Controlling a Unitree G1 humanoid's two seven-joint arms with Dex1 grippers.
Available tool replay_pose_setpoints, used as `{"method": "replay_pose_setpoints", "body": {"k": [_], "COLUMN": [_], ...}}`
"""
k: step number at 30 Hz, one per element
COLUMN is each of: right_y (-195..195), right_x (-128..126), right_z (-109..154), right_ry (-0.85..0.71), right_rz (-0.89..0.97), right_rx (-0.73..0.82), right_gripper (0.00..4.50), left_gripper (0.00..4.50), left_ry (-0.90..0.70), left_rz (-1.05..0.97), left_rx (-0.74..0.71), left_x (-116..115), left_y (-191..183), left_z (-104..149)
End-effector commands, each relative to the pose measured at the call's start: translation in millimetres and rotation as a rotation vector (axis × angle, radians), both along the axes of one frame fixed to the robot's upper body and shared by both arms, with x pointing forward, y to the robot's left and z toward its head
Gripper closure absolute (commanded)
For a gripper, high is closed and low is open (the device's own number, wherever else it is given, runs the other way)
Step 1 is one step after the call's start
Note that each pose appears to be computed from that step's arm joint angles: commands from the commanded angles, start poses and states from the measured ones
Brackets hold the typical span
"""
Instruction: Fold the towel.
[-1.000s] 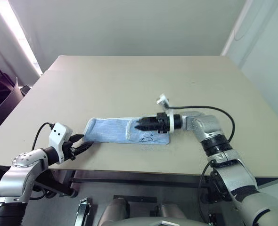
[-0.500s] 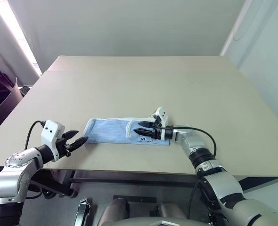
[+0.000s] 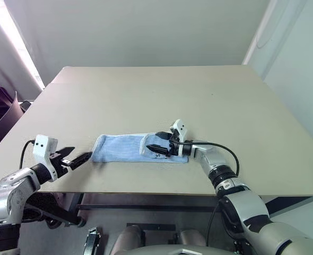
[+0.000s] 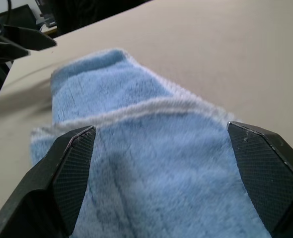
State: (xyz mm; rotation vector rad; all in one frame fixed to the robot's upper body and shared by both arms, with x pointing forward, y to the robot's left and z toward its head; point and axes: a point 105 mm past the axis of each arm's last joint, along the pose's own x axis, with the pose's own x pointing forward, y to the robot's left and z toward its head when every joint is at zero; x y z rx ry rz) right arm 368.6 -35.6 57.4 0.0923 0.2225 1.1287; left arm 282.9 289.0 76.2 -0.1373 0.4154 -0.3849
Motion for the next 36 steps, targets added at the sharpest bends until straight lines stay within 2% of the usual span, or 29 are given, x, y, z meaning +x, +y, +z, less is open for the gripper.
{"method": "replay_pose_setpoints", "body": {"k": [1,10,16,20,30,36], "right_y": [6.4,13.6,7.6,4.6,1.1,-1.5], "right_x": [9.2,5.1,8.6,8.5,11.5,8.0], "right_z": [30.2,75.3,82.4,77.3,70.6,75.8], "right_ry": [-0.073,-0.178,-0.204,-0.215,-0.219,-0.207], "right_rz": [-0.031,-0.023,-0.084,-0.110,-0.153,-0.145], "right_rx": [0.067,0.155,0.151,0.119,0.083,0.128], "right_gripper": [0.00,0.00,0.00,0.00,0.00,0.00], "left_gripper": [0.04,0.04,0.04,0.92,4.45,4.45], "left_ry": [0.053,0.175,0.236,0.251,0.174,0.166], "left_rz": [0.003,0.007,-0.043,-0.091,-0.076,0.008], "left_rx": [-0.042,-0.293,-0.332,-0.317,-0.296,-0.213], "left_x": [7.1,27.7,24.2,19.4,25.1,27.4], "left_y": [-4.2,-33.1,-52.0,-61.0,-53.5,-28.0], "left_z": [-3.5,-24.1,-40.9,-43.8,-33.3,-33.2]}}
